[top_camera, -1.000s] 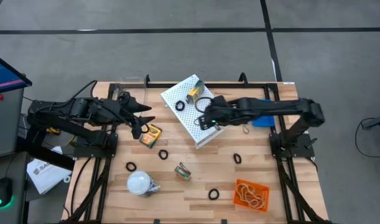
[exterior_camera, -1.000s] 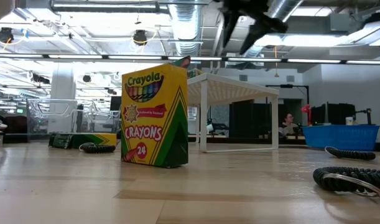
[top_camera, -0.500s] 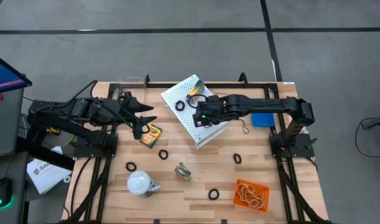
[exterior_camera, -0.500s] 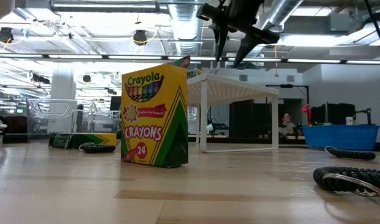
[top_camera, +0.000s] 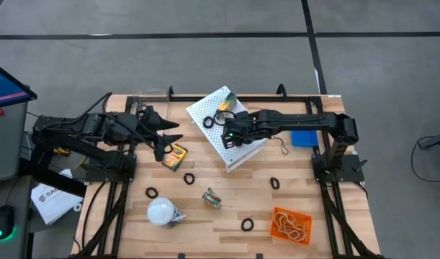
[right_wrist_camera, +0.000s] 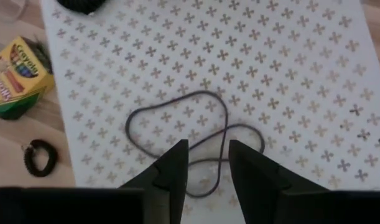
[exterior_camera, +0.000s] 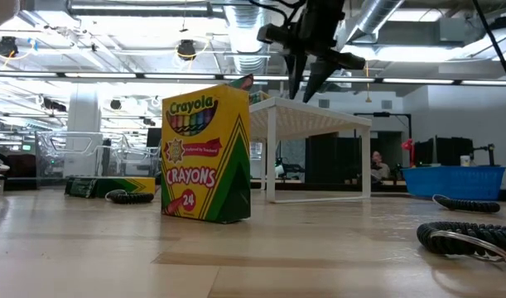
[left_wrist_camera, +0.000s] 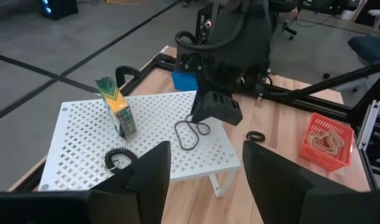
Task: Pick & Place Office Desk Supplies
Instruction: Put the black rubber band into the orange bin
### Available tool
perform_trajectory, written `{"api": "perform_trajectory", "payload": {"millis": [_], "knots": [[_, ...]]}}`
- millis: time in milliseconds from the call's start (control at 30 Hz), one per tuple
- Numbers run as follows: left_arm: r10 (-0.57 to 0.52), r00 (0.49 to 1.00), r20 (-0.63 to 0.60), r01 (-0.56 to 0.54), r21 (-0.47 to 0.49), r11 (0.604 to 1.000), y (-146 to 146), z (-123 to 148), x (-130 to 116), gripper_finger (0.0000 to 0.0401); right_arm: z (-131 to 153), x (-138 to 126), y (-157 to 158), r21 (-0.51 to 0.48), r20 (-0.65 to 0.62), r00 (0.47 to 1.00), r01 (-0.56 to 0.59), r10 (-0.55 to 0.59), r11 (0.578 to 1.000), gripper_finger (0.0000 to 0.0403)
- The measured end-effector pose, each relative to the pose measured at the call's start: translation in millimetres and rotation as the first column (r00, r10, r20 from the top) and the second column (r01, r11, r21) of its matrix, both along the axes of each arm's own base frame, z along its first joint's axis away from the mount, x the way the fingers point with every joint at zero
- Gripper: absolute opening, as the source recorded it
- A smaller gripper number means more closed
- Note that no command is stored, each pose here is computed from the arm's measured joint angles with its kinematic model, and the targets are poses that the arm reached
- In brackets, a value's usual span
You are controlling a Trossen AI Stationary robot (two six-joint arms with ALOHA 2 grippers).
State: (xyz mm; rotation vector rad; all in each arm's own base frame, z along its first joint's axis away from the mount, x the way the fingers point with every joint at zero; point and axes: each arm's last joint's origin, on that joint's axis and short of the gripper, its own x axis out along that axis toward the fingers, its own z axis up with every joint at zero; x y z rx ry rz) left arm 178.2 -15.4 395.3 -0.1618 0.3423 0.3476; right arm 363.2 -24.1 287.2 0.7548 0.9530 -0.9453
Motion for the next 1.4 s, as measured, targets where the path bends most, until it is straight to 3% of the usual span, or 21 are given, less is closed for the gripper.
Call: {"api": "perform_trajectory", "payload": {"millis": [233, 500, 633, 767, 933, 1167, 1400], "knots": [[-0.002, 1.0, 0.0, 0.002, 0.0, 1.0, 0, 0, 0, 0.0191, -22, -3, 3, 0.037, -0.045, 0.999, 0.003, -0.001, 0.999, 0.0112], [-0.002, 1.0, 0.0, 0.002, 0.001, 1.0, 0, 0, 0, 0.0191, -25, -3, 2, 0.031, -0.039, 0.999, 0.006, -0.005, 0.999, 0.0106], [-0.002, 1.0, 0.001, 0.002, 0.001, 1.0, 0, 0, 0, 0.0191, -26, -4, -2, 0.031, -0.045, 0.999, 0.012, -0.01, 0.999, 0.0073], [-0.002, 1.0, 0.004, 0.002, 0.0, 1.0, 0, 0, 0, 0.0191, -26, -3, -2, 0.025, -0.044, 0.999, 0.0, 0.001, 1.0, 0.0015], [-0.002, 1.0, 0.007, 0.002, 0.0, 1.0, 0, 1, 0, 0.0191, -23, -4, 3, 0.001, -0.037, 0.999, -0.018, 0.018, 1.0, 0.0005], [-0.002, 1.0, 0.015, 0.002, -0.001, 1.0, 0, 1, 1, 0.0191, 20, -21, 24, -0.087, 0.078, 0.997, -0.016, 0.023, 0.996, 0.0002], [0.0, 0.999, 0.052, 0.001, -0.009, 1.0, 0, 5, 2, 0.0191, 63, -65, 54, -0.103, 0.193, 0.981, 0.019, 0.001, 0.995, 0.0001]]}}
